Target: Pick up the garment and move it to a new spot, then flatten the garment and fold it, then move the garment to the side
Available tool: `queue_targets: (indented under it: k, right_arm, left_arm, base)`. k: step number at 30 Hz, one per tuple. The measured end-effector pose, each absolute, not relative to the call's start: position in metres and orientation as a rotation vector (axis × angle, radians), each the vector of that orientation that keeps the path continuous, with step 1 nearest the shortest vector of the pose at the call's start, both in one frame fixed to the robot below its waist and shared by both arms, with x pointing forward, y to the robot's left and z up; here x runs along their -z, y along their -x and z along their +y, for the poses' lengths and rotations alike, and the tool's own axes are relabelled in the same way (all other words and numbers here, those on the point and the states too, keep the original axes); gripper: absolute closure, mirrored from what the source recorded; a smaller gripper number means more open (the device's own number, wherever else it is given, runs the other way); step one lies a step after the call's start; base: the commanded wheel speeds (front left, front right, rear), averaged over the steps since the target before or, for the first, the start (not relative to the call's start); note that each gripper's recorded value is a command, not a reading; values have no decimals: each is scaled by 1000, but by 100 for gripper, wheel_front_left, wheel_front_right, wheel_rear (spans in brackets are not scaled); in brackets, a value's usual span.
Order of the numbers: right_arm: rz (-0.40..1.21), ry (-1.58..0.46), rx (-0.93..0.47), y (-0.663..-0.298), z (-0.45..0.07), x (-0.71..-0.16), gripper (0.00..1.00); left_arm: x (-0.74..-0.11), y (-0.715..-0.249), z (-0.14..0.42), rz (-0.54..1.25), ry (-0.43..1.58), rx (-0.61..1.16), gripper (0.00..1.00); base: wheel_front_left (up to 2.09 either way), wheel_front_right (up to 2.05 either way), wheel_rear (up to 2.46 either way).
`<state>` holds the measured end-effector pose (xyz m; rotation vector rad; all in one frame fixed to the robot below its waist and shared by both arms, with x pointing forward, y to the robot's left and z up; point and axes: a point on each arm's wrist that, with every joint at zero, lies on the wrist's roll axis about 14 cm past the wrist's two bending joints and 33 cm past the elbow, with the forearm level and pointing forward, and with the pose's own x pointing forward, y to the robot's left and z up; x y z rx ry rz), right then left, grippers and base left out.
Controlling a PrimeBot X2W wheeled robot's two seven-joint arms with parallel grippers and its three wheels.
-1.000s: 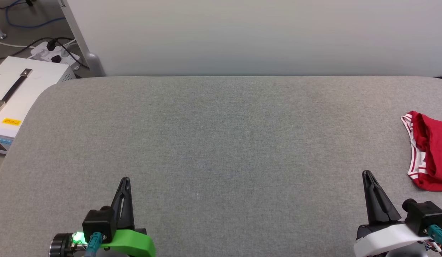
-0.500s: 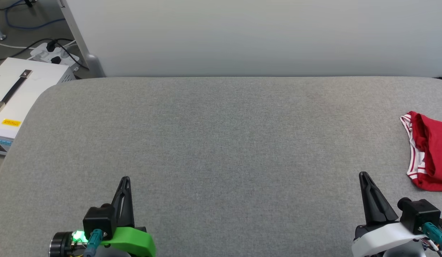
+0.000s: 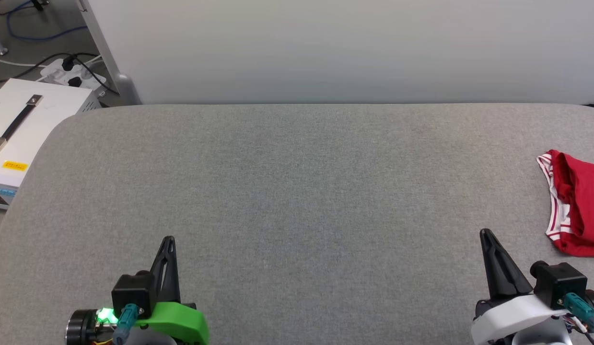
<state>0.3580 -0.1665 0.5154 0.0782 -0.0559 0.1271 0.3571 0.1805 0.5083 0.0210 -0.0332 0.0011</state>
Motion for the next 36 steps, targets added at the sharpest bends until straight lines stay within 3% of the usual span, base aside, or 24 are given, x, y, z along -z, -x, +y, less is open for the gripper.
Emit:
queue_targets:
  k: [36]
  right_arm:
    - [-16, -24, -133, -362, -163, -516, 100]
  left_arm:
    - [-513, -363, 179, -5, -32, -2, 100]
  base:
    - [0, 0, 0]
